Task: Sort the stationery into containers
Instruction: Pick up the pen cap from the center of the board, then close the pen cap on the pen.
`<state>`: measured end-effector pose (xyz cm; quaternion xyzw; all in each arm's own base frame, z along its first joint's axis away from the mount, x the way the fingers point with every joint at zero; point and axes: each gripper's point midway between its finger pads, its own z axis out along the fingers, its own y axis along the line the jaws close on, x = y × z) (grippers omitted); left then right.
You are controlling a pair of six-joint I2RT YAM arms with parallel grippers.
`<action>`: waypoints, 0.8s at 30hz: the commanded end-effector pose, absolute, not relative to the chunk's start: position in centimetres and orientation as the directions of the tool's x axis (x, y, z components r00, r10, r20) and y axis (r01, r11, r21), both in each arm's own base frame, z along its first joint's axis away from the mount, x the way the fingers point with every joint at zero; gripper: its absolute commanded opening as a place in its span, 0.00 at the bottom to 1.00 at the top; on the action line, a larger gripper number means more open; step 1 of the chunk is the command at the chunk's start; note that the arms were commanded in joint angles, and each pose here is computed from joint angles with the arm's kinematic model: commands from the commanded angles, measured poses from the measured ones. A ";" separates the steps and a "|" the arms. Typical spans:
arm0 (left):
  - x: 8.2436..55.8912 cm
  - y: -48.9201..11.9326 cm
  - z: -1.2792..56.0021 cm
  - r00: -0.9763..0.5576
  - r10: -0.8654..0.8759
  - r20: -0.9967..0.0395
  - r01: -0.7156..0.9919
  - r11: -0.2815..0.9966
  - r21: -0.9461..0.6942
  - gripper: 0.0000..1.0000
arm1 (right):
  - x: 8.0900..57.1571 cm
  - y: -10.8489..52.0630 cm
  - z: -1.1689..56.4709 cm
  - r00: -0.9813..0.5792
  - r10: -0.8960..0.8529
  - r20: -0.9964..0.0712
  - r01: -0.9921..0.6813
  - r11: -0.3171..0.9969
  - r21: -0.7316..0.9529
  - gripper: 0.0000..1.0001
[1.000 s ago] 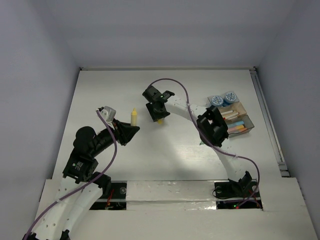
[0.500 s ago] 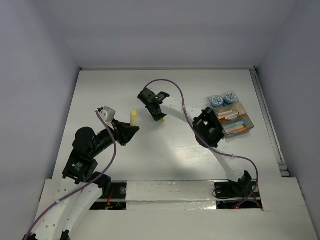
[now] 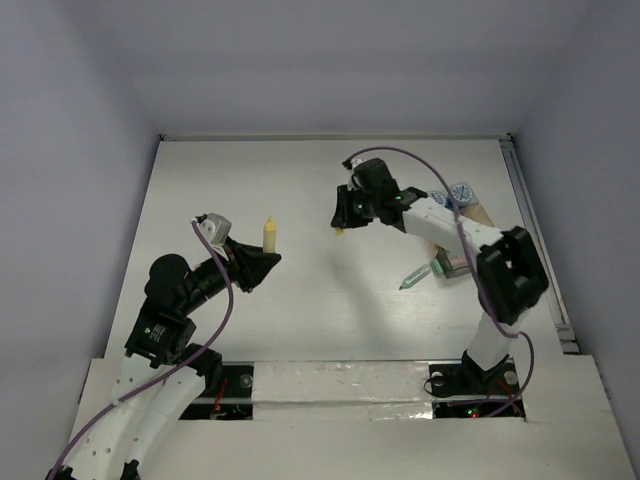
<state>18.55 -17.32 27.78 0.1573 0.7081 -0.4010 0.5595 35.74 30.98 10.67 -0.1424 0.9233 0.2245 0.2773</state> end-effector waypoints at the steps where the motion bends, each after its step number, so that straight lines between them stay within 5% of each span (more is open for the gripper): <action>1: 18.2 -18.2 29.4 -0.299 -0.259 -0.918 0.721 0.569 -0.396 0.00 | 34.1 37.8 24.6 -0.638 0.086 -0.765 -0.646 0.480 0.593 0.00; 13: 16.5 -20.6 33.3 -0.318 -0.367 -0.874 0.825 0.346 -0.446 0.00 | 28.4 35.4 41.6 -0.428 0.522 -0.738 -0.848 0.052 0.528 0.00; 24: 16.9 -21.2 32.8 -0.343 -0.375 -0.861 0.832 0.305 -0.464 0.00 | 25.4 34.7 46.2 -0.457 0.607 -0.650 -0.883 -0.223 0.412 0.00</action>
